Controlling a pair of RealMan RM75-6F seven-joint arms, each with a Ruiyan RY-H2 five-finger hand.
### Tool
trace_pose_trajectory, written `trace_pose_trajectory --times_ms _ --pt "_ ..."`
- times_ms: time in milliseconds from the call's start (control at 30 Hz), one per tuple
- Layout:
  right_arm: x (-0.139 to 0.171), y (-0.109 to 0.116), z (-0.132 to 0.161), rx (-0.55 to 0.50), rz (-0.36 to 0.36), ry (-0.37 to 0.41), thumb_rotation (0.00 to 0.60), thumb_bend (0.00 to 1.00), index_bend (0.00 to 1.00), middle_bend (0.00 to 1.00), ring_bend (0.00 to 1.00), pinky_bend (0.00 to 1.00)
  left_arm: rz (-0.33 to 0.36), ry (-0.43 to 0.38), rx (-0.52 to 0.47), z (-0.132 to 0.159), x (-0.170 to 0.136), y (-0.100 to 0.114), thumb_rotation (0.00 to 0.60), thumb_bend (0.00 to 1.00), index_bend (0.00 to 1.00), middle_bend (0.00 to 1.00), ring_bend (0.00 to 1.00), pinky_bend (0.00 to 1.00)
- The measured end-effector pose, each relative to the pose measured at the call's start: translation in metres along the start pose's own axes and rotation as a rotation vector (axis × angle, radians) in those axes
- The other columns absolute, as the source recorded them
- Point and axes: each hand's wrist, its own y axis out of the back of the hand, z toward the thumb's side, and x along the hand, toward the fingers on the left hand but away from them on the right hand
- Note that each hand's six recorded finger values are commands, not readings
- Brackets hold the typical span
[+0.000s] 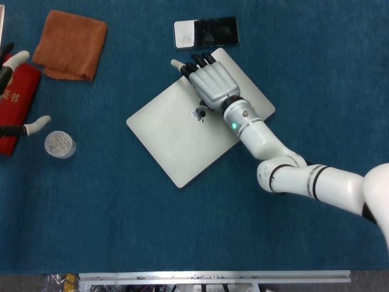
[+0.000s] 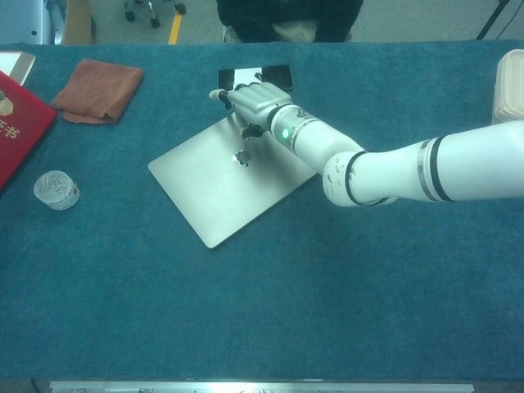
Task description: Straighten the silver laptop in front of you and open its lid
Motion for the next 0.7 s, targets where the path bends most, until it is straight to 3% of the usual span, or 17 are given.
trace_pose_trajectory --times_ms 333,700 --pt "-0.0057 -0.0078 0.0036 0.014 0.017 -0.006 0.600 0.92 0.00 0.19 0.00 0.08 0.002 0.007 -0.005 -0.0039 -0.0018 0.0013 0.361 0.14 0.10 0.00 0.00 0.00" --pt "0.0000 -0.0050 0.0013 0.026 0.007 -0.005 0.600 0.92 0.00 0.27 0.00 0.08 0.002 -0.002 -0.006 -0.0017 -0.0035 0.0007 0.362 0.14 0.10 0.00 0.00 0.00"
